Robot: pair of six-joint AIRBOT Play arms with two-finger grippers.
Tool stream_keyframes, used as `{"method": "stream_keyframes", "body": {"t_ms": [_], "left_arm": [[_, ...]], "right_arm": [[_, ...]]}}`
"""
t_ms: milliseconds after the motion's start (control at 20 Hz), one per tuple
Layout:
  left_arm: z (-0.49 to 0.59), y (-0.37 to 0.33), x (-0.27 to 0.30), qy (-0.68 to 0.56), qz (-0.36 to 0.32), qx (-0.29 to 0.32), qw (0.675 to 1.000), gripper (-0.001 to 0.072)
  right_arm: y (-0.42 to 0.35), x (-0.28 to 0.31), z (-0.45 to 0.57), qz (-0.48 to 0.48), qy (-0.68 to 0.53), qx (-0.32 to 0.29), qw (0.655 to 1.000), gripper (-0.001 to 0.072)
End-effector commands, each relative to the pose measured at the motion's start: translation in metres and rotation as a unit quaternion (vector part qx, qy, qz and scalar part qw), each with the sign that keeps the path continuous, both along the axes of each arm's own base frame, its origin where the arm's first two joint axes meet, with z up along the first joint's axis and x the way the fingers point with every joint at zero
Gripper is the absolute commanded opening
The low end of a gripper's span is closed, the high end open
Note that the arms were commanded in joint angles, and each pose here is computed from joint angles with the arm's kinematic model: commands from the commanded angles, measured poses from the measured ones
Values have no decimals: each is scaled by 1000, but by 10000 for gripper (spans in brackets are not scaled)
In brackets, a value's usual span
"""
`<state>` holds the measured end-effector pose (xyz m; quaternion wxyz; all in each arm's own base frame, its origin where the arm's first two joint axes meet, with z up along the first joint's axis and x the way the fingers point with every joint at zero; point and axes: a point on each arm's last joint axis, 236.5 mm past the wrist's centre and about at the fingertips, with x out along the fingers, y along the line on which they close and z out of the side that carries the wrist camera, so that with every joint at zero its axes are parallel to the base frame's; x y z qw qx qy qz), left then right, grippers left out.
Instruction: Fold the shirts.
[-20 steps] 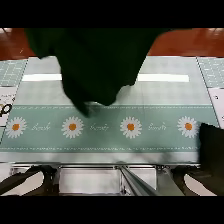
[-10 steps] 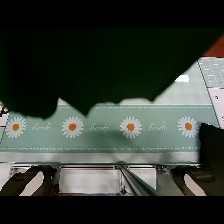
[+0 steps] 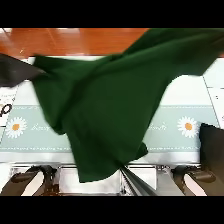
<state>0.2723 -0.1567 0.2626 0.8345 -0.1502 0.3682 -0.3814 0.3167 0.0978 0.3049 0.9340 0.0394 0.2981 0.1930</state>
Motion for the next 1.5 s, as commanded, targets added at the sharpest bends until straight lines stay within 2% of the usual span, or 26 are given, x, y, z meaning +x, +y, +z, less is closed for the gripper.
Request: {"method": "stream_keyframes", "body": {"t_ms": [0, 100, 200, 350, 400, 450, 500, 600, 700, 750, 1050, 1150, 1250, 1350, 1450], "left_arm": [[-129, 19, 53, 96, 89, -25, 991, 31], [-181, 31, 81, 139, 130, -24, 981, 31], [-221, 37, 99, 181, 143, -19, 973, 32], [-273, 33, 98, 257, 134, -17, 957, 31], [-283, 30, 95, 274, 129, -17, 953, 31], [-289, 30, 94, 282, 128, -16, 951, 32], [-290, 30, 94, 284, 128, -16, 950, 32], [-289, 30, 94, 282, 127, -16, 951, 31], [-289, 29, 94, 282, 127, -16, 951, 31], [-289, 29, 94, 282, 127, -16, 951, 31], [-289, 28, 91, 286, 122, -17, 950, 32], [-289, 27, 91, 287, 122, -17, 950, 32], [-288, 27, 90, 288, 120, -17, 950, 32], [-288, 27, 90, 288, 119, -17, 950, 31], [-288, 27, 90, 288, 119, -17, 950, 31]], "right_arm": [[2, 55, -112, -19, 111, 15, 994, 21], [2, 97, -160, -34, 148, 22, 988, 21], [3, 132, -207, -50, 174, 34, 983, 21], [23, 145, -270, -51, 253, 86, 962, 23], [22, 144, -284, -55, 273, 91, 956, 120], [16, 142, -290, -63, 288, 94, 951, 371], [7, 135, -291, -65, 305, 94, 945, 415], [-19, 94, -295, -43, 370, 64, 926, 414], [-47, 23, -311, -32, 478, 2, 878, 410], [-47, -8, -319, -25, 514, -6, 858, 407], [6, -132, -379, 5, 596, 21, 803, 408], [15, -151, -395, 16, 606, 8, 795, 408], [22, -147, -402, 19, 591, 3, 807, 407], [28, -137, -406, 11, 577, 17, 816, 407], [33, -137, -412, 8, 590, 30, 806, 407]]}}
